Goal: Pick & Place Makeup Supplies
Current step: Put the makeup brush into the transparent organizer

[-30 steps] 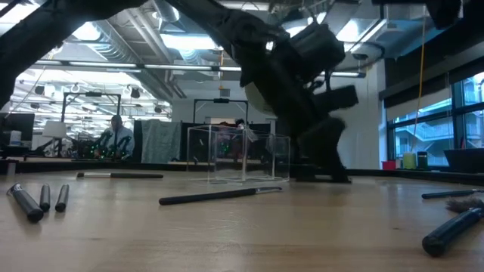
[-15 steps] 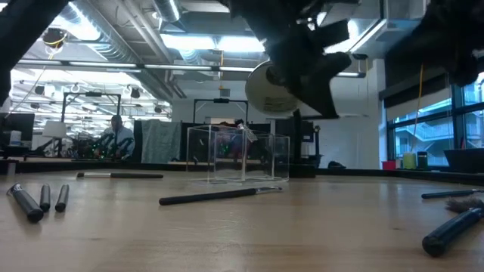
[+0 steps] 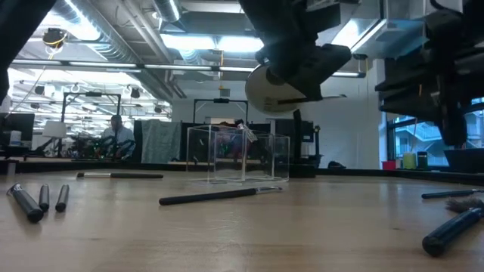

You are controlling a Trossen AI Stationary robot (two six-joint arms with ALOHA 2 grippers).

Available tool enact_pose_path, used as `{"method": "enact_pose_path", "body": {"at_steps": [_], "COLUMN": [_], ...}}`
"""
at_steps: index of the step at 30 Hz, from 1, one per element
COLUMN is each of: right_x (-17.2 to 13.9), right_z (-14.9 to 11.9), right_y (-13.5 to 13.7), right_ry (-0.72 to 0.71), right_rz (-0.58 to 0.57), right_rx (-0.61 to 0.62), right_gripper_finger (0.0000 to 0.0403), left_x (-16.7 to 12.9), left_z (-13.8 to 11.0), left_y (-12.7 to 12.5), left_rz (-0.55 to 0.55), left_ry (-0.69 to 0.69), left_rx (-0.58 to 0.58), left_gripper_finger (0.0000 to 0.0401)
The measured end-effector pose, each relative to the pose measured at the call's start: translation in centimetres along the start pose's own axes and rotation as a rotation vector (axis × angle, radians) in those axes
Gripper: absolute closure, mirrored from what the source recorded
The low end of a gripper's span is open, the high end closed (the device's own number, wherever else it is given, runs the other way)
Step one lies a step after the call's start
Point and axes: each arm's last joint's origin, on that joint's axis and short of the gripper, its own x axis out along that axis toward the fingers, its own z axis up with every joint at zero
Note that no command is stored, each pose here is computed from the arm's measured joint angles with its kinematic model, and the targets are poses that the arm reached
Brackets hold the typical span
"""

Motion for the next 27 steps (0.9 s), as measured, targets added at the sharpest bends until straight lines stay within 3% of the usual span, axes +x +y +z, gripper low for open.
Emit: {"method": "enact_pose_path", "body": {"at_steps": [9, 18, 27], "right_x": [2.7, 5.8, 6.9], "right_z": [-0.9, -2.5, -1.9], "right_y": [3.0, 3.4, 4.2], "right_ry": [0.0, -0.037, -0.083], "right_rz": [-0.014, -0.1, -0.049], "right_rx": [-0.053, -0.032, -0.034], "right_gripper_finger": [0.0232, 0.0232, 0.0232], "left_x": [-0.9, -1.0, -1.0], "left_z": [-0.3, 0.0, 0.3], "left_y": [-0.6, -0.9, -0.8], "left_rz": [0.06, 0.036, 0.022], "left_ry": [-0.001, -0.026, -0.039], "left_rx": [-0.02, -0.057, -0.071], "left_gripper_finger": [0.037, 0.037, 0.037]}}
